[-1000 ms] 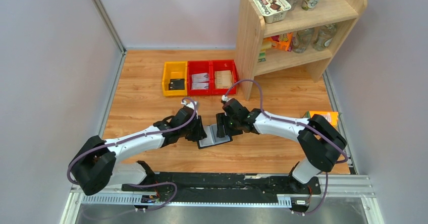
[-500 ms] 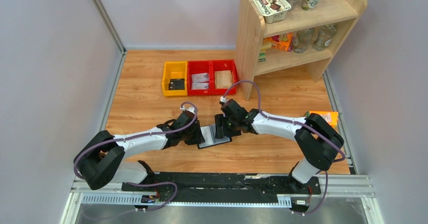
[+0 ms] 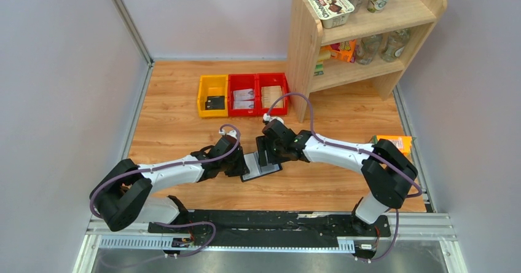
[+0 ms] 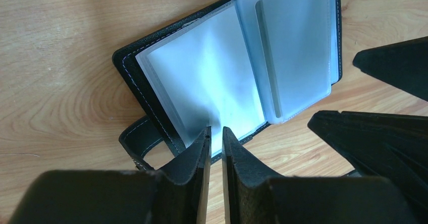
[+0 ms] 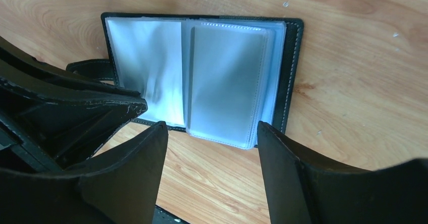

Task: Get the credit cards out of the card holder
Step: Remove the credit card from the card holder.

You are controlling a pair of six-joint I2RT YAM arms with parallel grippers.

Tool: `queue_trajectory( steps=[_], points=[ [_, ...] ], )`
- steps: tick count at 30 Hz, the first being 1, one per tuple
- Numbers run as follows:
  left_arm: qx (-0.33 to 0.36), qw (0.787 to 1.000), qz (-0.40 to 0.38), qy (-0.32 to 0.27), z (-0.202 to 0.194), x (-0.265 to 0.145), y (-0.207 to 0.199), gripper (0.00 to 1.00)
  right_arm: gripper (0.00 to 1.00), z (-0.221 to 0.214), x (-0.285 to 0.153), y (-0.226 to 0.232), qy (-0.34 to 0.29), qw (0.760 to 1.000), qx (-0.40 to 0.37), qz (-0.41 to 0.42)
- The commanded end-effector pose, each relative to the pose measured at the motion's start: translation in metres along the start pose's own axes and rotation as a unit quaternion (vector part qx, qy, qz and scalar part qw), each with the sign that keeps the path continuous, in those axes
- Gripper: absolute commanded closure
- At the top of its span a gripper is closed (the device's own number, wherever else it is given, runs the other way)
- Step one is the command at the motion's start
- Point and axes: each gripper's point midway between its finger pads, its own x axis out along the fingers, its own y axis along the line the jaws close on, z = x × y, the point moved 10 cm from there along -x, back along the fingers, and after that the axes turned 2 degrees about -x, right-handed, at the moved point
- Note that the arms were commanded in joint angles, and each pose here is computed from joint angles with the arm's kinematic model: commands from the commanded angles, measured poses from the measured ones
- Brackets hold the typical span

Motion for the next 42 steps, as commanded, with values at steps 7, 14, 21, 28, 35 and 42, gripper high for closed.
queue_trajectory(
  steps=[7,14,21,28,35,42],
  points=[
    [0.001,1.0,0.019,0.018,-0.01,0.002,0.01,0.79,0.31,0.012,0.005,0.008,-0.032,0.999,-0.016,-0.025],
    [0.001,1.0,0.019,0.02,-0.011,0.002,0.01,0.79,0.32,0.007,0.017,0.008,-0.018,1.0,-0.014,-0.015],
    [0.001,1.0,0.017,0.022,-0.011,0.003,0.01,0.8,0.34,0.009,0.011,0.014,-0.026,0.999,-0.022,-0.002],
    [0.001,1.0,0.013,0.024,-0.01,0.003,0.008,0.8,0.37,0.007,0.014,0.014,-0.022,0.999,-0.024,-0.003],
    [0.0,1.0,0.014,0.026,-0.011,0.004,0.009,0.8,0.54,0.011,0.005,0.021,-0.027,0.999,-0.028,0.027],
    [-0.001,1.0,0.011,0.027,-0.011,0.005,0.008,0.8,0.54,0.012,0.005,0.025,-0.021,0.998,-0.03,0.046]
  ],
)
